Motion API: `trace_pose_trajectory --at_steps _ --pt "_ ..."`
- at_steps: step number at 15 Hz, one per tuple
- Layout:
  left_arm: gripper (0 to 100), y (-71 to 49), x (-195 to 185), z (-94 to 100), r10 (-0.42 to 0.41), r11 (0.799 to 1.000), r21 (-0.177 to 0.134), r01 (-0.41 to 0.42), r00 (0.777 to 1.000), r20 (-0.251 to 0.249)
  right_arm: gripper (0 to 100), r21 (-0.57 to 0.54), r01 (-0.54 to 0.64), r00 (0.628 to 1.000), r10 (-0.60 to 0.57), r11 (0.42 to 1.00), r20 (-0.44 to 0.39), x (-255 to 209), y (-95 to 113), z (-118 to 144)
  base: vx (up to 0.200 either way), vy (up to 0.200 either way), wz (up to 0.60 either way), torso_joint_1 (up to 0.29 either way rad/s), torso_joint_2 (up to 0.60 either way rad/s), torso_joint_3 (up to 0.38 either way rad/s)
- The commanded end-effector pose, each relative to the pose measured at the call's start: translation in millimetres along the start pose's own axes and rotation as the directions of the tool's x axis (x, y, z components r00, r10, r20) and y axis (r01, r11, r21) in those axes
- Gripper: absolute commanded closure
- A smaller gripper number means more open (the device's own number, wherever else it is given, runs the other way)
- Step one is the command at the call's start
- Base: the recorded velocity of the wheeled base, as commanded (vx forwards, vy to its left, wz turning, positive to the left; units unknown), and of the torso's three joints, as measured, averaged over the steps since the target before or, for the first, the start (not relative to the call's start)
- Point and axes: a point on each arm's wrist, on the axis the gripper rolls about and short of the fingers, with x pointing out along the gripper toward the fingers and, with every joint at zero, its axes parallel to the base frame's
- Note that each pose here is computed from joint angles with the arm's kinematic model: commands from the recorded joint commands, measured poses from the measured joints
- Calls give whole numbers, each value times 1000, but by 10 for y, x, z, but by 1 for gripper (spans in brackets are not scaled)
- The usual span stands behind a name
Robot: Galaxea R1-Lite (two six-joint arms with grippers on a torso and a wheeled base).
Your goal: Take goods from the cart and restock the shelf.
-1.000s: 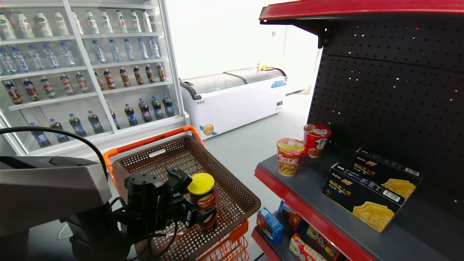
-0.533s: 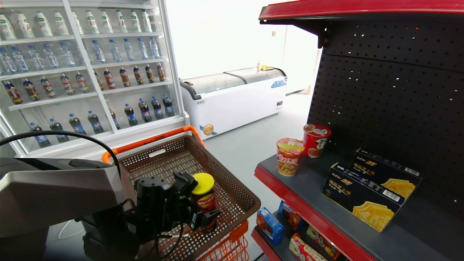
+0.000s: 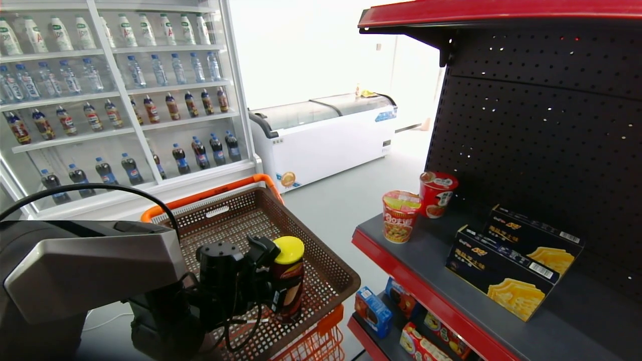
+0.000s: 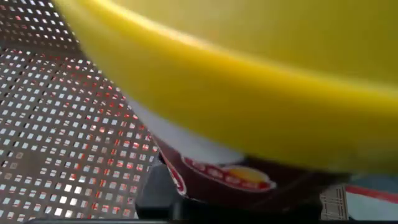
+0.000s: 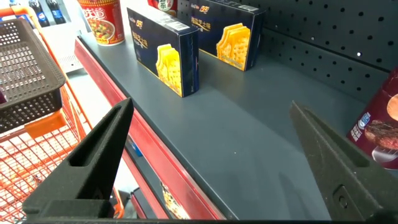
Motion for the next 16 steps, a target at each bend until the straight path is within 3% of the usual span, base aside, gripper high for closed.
trace_pose_trajectory --at_steps 1,3,4,6,7,8,10,11,13,16 --pt "100 0 -18 -27 2 1000 -9 -3 1000 -20 0 0 0 1000 0 1000 -1 1 0 0 0 0 0 0 0 0" --pt "100 -11 -111 -33 12 1000 -29 -13 998 -56 0 0 0 1000 0 1000 -1 1 0 0 0 0 0 0 0 0" --pt "100 10 -187 31 55 998 -25 -56 997 -63 0 0 0 1000 0 1000 -1 1 0 0 0 0 0 0 0 0" --pt "100 20 -403 318 96 995 -33 -95 995 13 0 0 0 1000 0 1000 -1 1 0 0 0 0 0 0 0 0" --pt "100 -13 -566 510 112 993 -53 -108 991 68 0 0 0 1000 0 1000 -1 1 0 0 0 0 0 0 0 0" --pt "100 -52 -735 677 131 989 -78 -123 986 99 0 0 0 1000 0 1000 -1 1 0 0 0 0 0 0 0 0" --pt "100 -138 -1100 948 187 980 -97 -175 973 132 0 0 0 1000 0 1000 -1 1 0 0 0 0 0 0 0 0" --pt "100 -179 -1235 1007 204 976 -101 -191 970 134 0 0 0 1000 0 1000 -1 1 0 0 0 0 0 0 0 0" --pt "100 -378 -1766 1069 225 971 -107 -213 968 112 0 0 0 1000 0 1000 -1 1 0 0 0 0 0 0 0 0" --pt "100 -608 -2274 929 235 967 -115 -228 971 46 0 0 0 1000 0 1000 -1 1 0 0 0 0 0 0 0 0"
